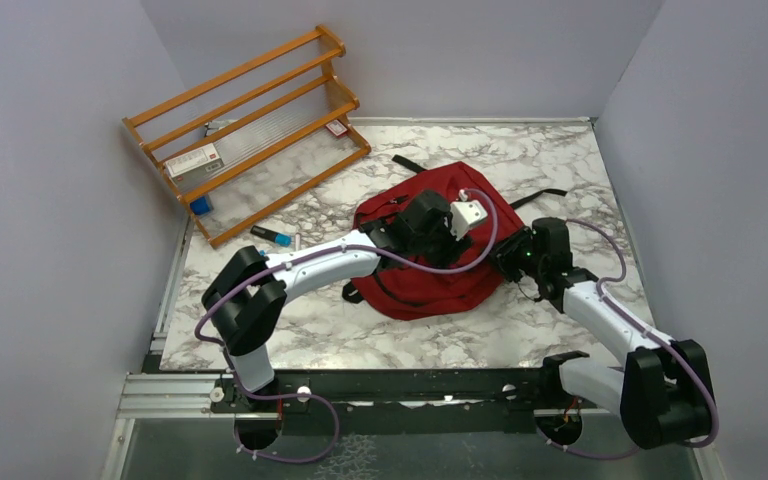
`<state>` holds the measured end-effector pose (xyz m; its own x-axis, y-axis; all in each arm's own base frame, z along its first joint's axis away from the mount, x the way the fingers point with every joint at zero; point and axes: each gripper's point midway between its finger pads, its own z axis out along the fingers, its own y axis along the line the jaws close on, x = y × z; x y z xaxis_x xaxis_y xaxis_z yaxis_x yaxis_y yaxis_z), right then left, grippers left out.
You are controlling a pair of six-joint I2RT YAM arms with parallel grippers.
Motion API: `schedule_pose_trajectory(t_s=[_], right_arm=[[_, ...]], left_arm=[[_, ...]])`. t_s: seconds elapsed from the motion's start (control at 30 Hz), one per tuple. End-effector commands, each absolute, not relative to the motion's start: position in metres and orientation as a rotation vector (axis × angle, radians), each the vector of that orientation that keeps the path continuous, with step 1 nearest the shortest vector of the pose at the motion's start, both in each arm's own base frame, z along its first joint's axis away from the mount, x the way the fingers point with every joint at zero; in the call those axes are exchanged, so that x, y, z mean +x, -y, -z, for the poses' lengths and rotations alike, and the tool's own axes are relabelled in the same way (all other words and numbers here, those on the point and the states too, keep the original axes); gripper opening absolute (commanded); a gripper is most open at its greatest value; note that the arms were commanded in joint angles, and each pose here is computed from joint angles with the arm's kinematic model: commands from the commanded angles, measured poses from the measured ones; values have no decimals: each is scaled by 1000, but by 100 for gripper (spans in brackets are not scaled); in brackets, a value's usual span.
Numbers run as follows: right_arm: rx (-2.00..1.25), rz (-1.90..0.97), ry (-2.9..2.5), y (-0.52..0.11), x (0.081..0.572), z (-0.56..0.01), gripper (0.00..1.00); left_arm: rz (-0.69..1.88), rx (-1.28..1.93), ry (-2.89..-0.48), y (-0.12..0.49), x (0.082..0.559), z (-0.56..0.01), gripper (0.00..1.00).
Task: Pack the student bag
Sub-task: Unzip the student bag at the center of the board.
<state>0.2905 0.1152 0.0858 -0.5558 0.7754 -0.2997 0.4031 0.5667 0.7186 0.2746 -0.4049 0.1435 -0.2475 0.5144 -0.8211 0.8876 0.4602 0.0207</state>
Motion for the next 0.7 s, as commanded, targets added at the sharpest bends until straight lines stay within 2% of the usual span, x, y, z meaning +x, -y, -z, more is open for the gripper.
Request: schedule_pose_trajectory(t_s=[0.0,0.23,0.3,0.37,0.43,0.5,0.67], right_arm=[[972,-841,-2180,-120,298,-83,40],[989,-846,-2158,-119,301,-80,43],[987,-849,-2145,-119,304,-80,36],[984,-849,-2139,-119,308,-81,16],[972,-850,-2138,-120,310,-82,5],[959,-858,-2135,-121,310,-86,1],[923,-894,-2127,-125,309,-94,1]], left_arm=[[547,1188,-1870,410,280,-152,57],[548,1226,-1860,414,275,-148,57],[554,1247,-1850,418,272,-147,57],[551,1272,-1835,422,268,-146,58],[525,1284,-1818,424,267,-146,61],[503,1292,-1800,427,267,-147,62],[509,1329,-1779,434,263,-145,64]])
